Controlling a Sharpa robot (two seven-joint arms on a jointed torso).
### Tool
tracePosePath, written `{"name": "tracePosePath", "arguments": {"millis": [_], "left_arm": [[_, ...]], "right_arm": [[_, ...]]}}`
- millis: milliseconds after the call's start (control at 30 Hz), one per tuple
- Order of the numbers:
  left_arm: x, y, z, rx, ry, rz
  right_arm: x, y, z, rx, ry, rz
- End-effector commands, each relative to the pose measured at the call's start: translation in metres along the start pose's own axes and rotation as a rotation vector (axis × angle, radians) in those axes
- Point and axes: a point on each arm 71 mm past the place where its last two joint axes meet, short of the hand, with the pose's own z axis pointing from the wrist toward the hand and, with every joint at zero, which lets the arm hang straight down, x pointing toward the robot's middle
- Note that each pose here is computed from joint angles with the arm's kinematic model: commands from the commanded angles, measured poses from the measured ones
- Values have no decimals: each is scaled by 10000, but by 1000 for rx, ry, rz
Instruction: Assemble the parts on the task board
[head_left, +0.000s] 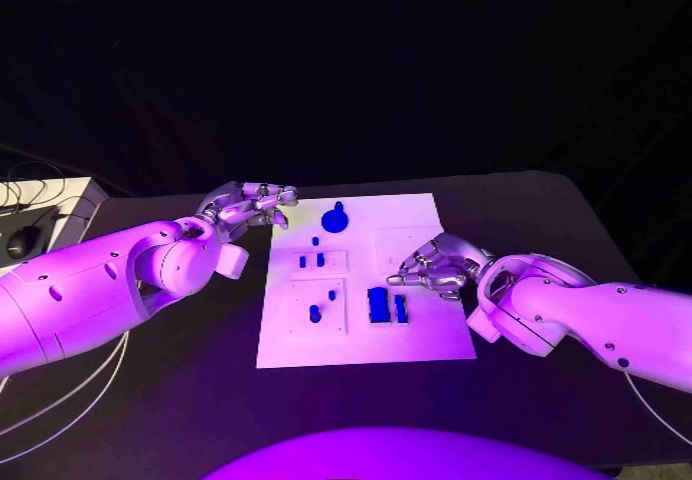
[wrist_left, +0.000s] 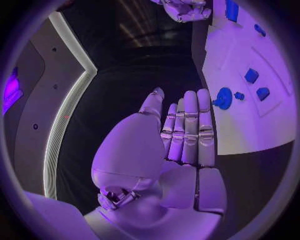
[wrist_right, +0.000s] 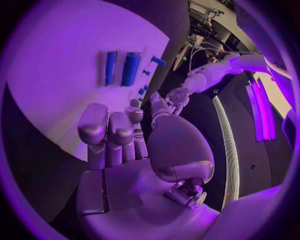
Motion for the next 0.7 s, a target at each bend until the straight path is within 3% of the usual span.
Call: {"name": "tracePosePath", "arguments": {"millis": [33, 300, 467, 700], "left_arm": [[2, -9, 15, 21, 5, -20], [-55, -11, 61, 71, -45, -39], [-75, -11, 101, 123, -89, -58], [-49, 21, 162, 169, -131, -75]], "right_arm": [[-199, 50, 2, -146, -170, 162], [-577, -181, 103, -181, -328, 281], [-902, -412, 238, -170, -445, 322], [-1167, -622, 403, -155, -516, 378]]}}
